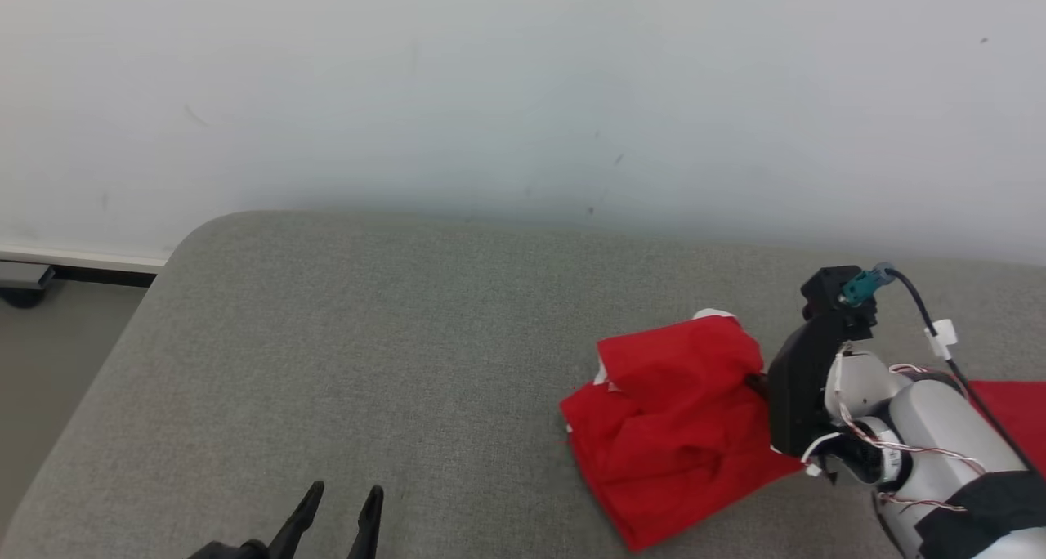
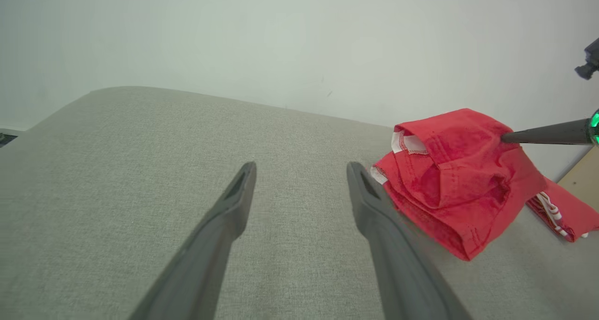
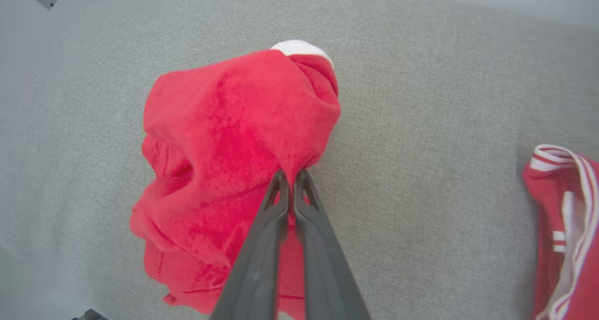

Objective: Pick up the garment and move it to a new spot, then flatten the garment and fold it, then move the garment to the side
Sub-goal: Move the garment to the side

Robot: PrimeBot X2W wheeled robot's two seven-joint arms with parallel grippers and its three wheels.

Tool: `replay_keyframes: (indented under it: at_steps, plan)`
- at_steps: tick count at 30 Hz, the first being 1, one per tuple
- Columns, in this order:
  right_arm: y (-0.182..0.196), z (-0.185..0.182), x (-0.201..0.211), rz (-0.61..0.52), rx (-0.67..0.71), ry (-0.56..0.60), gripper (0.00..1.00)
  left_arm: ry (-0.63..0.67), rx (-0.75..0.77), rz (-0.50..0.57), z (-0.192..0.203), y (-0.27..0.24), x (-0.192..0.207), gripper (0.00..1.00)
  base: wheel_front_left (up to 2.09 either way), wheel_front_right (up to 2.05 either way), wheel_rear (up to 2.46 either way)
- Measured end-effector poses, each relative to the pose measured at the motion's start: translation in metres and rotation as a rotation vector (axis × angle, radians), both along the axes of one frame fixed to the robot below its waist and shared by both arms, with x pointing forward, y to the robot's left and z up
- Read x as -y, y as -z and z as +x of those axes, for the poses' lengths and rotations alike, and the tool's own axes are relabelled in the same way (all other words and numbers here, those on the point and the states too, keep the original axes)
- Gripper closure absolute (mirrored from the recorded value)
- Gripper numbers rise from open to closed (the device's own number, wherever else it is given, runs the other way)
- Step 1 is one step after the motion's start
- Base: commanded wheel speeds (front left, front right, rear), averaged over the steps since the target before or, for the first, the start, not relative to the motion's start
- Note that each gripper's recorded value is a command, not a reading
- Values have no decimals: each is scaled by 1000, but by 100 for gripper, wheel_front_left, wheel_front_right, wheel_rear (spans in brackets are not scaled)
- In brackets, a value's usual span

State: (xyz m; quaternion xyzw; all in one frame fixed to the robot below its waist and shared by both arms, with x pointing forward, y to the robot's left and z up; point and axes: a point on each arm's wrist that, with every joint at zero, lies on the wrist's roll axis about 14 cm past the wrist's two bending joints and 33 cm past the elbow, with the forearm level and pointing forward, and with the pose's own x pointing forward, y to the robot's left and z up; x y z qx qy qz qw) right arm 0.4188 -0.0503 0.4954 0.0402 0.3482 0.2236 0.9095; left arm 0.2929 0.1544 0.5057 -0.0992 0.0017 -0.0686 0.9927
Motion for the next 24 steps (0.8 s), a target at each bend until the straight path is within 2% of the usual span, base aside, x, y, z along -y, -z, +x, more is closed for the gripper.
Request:
replay_keyframes:
  at_steps: [10,16,24]
  plan:
    - [-2,-5,53,-133,-16,64,100,27,2,-5,1,0,8,0,0,0,0]
    - [-10,-1,92,-193,-15,144,100,48,4,-2,5,-1,13,0,0,0,0]
    - [-30,11,122,-254,7,196,100,66,-5,-2,9,0,18,0,0,0,0]
